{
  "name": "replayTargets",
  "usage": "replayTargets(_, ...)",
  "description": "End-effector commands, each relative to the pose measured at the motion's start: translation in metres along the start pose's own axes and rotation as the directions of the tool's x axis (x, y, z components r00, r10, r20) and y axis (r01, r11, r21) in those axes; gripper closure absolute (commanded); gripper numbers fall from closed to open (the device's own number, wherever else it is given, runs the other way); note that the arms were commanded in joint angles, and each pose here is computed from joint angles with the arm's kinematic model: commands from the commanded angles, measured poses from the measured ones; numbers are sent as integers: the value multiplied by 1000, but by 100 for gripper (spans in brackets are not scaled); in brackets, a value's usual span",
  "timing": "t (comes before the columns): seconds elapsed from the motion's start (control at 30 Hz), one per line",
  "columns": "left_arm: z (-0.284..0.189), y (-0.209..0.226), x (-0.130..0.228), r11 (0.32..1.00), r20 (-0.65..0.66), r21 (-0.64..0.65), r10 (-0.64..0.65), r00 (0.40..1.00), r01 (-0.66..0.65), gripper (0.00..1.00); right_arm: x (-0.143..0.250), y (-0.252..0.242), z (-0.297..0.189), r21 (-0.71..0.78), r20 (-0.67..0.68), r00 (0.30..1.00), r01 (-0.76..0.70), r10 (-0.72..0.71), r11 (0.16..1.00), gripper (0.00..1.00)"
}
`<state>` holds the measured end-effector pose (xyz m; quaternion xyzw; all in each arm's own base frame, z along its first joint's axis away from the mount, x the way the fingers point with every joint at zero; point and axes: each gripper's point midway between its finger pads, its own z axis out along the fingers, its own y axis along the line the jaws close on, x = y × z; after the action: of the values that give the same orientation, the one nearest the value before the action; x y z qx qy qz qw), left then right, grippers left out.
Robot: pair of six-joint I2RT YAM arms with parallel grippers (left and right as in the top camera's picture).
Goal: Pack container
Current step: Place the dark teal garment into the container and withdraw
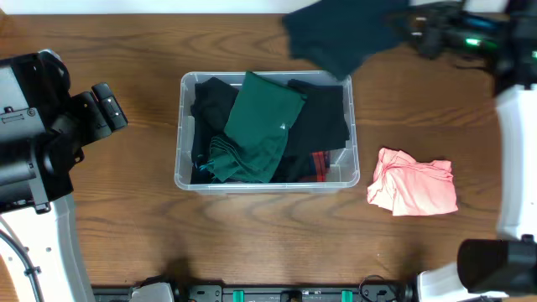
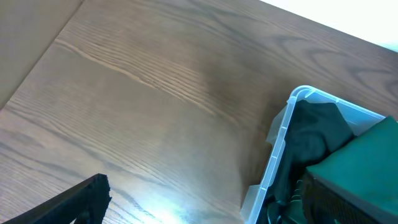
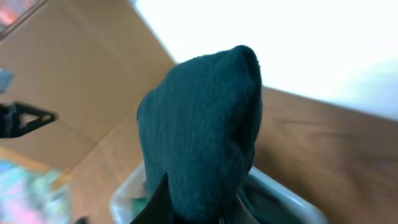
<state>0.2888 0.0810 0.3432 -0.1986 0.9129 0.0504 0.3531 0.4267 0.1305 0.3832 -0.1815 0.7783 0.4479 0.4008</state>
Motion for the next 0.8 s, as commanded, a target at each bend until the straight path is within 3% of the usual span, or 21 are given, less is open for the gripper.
replayTargets(0.0,0,4,0,1000,-2,-16,-9,1000,9,2,22,11,53,-12,-88,984,-158,156,987,98)
replayTargets(0.13,0,4,0,1000,-2,-16,-9,1000,9,2,60,16,118,73,-180,935,-296,305,952,99)
replayTargets(0.33,0,4,0,1000,-2,-16,-9,1000,9,2,130,39,210,50,-345,861,-380,373,923,99)
replayTargets(0.43,0,4,0,1000,-2,-16,-9,1000,9,2,173,24,241,147,-396,816,-395,420,907,99)
replayTargets(0.6,0,4,0,1000,-2,-16,-9,1000,9,2,228,-24,237,390,-446,769,-294,458,873,99)
replayTargets(0.77,0,4,0,1000,-2,-16,-9,1000,9,2,236,-39,219,473,-467,765,-209,444,856,99)
